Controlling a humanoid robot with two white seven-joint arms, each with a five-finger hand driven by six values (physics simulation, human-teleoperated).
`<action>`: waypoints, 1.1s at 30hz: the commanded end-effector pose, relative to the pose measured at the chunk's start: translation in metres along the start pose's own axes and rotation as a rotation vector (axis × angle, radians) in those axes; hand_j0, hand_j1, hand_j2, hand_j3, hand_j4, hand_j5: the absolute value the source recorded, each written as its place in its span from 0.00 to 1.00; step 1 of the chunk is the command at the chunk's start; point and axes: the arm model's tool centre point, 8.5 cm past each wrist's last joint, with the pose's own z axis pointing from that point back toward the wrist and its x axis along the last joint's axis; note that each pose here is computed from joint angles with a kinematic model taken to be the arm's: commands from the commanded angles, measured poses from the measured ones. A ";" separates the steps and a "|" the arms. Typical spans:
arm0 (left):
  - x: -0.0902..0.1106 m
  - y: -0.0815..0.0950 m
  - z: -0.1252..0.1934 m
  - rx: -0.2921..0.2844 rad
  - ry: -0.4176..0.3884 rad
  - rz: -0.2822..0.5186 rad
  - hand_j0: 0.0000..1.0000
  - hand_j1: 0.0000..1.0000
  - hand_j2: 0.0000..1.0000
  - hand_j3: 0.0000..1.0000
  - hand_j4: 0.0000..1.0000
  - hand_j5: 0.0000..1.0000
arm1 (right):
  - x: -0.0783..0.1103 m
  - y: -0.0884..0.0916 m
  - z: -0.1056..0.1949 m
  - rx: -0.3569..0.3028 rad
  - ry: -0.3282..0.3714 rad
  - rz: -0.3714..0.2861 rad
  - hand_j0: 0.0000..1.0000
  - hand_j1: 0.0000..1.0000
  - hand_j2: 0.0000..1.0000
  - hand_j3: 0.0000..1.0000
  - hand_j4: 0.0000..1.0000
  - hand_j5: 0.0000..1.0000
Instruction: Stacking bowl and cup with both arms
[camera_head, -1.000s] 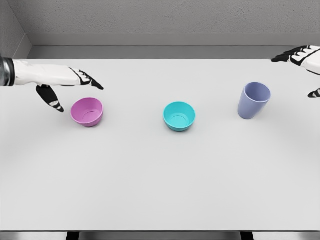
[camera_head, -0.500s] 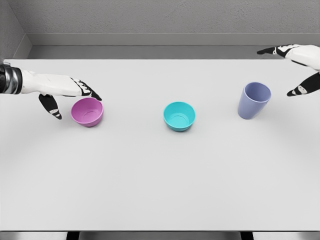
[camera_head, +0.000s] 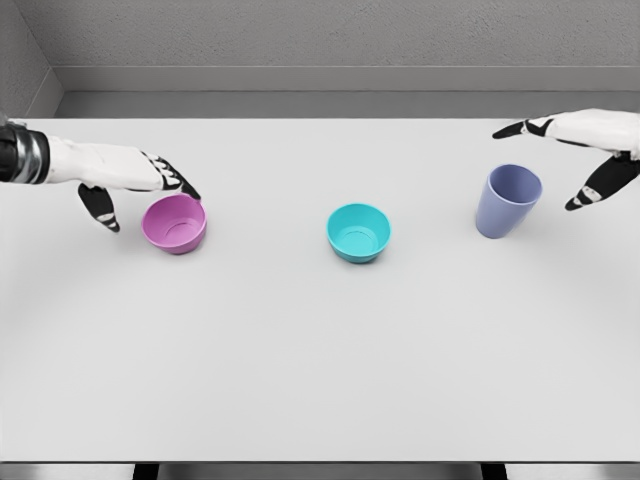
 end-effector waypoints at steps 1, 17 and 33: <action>0.004 0.007 -0.005 0.014 -0.011 -0.008 1.00 1.00 1.00 1.00 1.00 1.00 | 0.001 0.002 -0.002 0.007 -0.010 -0.003 1.00 1.00 1.00 1.00 1.00 1.00; 0.010 -0.001 -0.018 0.005 -0.039 0.003 1.00 1.00 1.00 1.00 1.00 1.00 | 0.005 0.010 -0.022 0.023 -0.046 -0.033 1.00 1.00 1.00 1.00 1.00 1.00; 0.009 -0.010 -0.021 0.002 -0.031 0.016 1.00 1.00 1.00 1.00 1.00 1.00 | -0.018 0.025 -0.030 0.068 0.012 -0.094 1.00 1.00 1.00 1.00 1.00 1.00</action>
